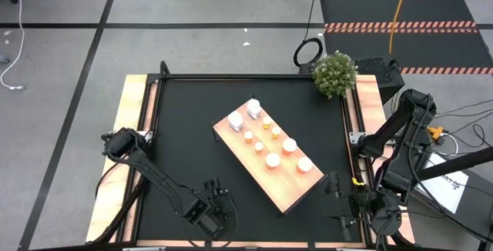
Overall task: Pick and place medicine bottles onto shelf by color
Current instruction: Put the large orange pill bottle on the shelf aligned with the other large orange pill bottle
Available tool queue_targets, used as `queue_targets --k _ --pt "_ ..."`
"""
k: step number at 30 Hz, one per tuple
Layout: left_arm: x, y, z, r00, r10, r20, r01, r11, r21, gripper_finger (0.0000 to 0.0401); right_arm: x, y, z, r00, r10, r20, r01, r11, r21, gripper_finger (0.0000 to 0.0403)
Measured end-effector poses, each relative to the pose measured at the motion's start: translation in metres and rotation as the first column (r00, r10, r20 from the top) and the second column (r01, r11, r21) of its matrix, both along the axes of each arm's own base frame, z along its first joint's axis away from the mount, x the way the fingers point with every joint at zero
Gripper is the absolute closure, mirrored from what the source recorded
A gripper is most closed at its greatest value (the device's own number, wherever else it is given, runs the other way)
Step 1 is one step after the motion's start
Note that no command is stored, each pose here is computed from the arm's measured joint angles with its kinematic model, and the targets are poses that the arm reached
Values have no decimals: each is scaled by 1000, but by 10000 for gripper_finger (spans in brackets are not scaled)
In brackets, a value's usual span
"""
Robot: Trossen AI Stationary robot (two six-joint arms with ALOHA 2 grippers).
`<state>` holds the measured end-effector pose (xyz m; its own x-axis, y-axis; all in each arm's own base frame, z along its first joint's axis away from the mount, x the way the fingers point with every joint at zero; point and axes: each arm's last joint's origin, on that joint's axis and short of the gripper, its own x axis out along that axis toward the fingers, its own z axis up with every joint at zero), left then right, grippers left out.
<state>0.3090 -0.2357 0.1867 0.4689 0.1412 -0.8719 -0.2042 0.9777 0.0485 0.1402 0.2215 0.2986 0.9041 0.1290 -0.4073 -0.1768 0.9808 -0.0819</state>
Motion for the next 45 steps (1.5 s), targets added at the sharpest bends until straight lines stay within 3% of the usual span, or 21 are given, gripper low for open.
queue_targets --k 5,12,19,24,40,45 --pt "13 -3 30 998 -47 38 47 999 -8 190 0 0 0 1000 0 0 0 1000 -1 126" --pt "27 -4 92 989 -109 99 112 993 -25 185 0 0 0 1000 0 -1 0 1000 -1 126" --pt "32 1 158 958 -181 224 188 982 -10 192 0 -1 -3 1000 0 -7 0 1000 -14 126" --pt "37 10 190 927 -209 310 214 977 21 195 -1 -2 -9 1000 -2 -16 1 1000 -29 126" --pt "63 56 210 911 -162 379 145 987 72 188 -2 -4 -8 1000 -1 -15 0 1000 -31 126" --pt "72 59 218 864 -193 465 165 981 100 188 -2 -4 -8 1000 2 -14 -3 999 -39 126"
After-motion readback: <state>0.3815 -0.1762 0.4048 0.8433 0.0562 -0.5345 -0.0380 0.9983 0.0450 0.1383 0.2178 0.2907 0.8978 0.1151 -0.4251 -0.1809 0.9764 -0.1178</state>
